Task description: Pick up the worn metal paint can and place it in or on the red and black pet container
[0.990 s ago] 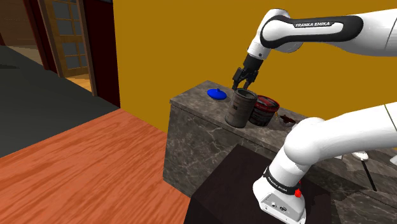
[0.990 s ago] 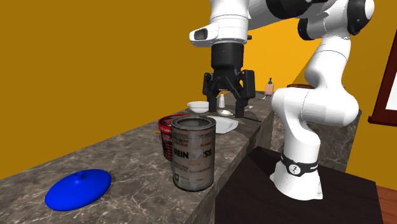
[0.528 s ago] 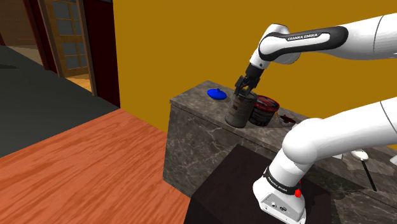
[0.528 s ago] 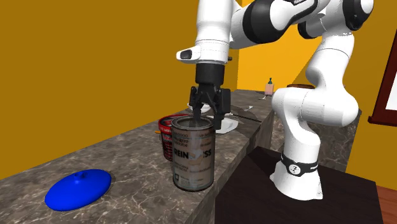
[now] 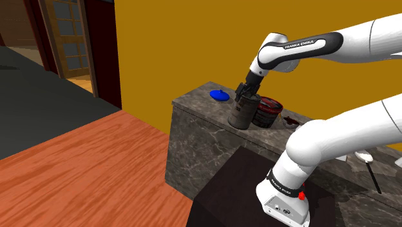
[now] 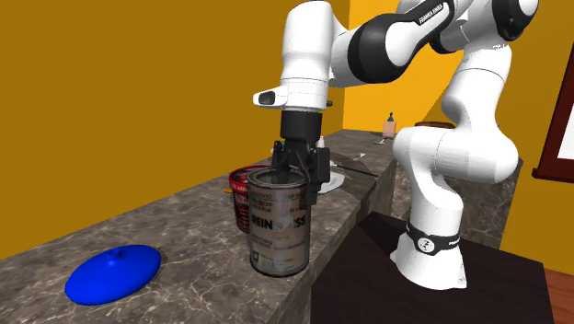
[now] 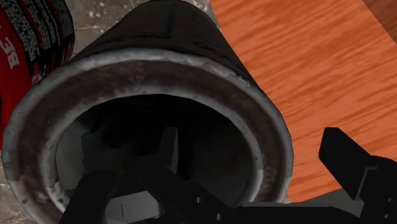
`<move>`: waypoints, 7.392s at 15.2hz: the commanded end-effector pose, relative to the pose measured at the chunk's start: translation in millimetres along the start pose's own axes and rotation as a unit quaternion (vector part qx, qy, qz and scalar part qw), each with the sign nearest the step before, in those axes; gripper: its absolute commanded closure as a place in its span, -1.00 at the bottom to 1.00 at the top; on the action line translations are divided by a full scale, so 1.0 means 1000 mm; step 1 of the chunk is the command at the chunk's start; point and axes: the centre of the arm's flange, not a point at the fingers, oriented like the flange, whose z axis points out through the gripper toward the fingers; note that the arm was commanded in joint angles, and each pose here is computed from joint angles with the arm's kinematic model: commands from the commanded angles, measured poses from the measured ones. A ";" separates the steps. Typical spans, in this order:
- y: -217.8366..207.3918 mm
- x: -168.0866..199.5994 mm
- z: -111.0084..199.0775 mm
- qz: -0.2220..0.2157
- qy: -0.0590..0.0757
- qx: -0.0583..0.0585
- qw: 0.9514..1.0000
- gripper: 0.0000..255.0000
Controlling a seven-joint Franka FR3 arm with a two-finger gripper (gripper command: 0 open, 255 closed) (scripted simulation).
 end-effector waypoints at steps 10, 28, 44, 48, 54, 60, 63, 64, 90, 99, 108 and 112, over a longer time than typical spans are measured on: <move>0.000 0.000 0.001 0.000 0.000 0.000 1.000 1.00; -0.005 0.009 -0.067 0.000 0.000 0.000 1.000 1.00; -0.011 0.021 -0.150 0.000 0.000 0.000 1.000 1.00; -0.013 0.023 -0.171 0.000 0.000 0.000 1.000 1.00; -0.015 0.028 -0.202 0.000 0.000 0.000 1.000 1.00; 0.018 0.023 -0.235 0.000 0.000 0.000 1.000 1.00; 0.052 0.016 -0.253 0.000 0.000 0.000 1.000 1.00; 0.064 0.014 -0.260 0.000 0.000 0.000 1.000 1.00; 0.159 -0.015 -0.212 0.000 0.000 0.000 1.000 1.00; 0.162 -0.021 -0.166 0.000 0.000 0.000 1.000 1.00; 0.162 -0.021 -0.166 0.000 0.000 0.000 1.000 -1.00; 0.162 -0.021 -0.166 0.000 0.000 0.000 1.000 -1.00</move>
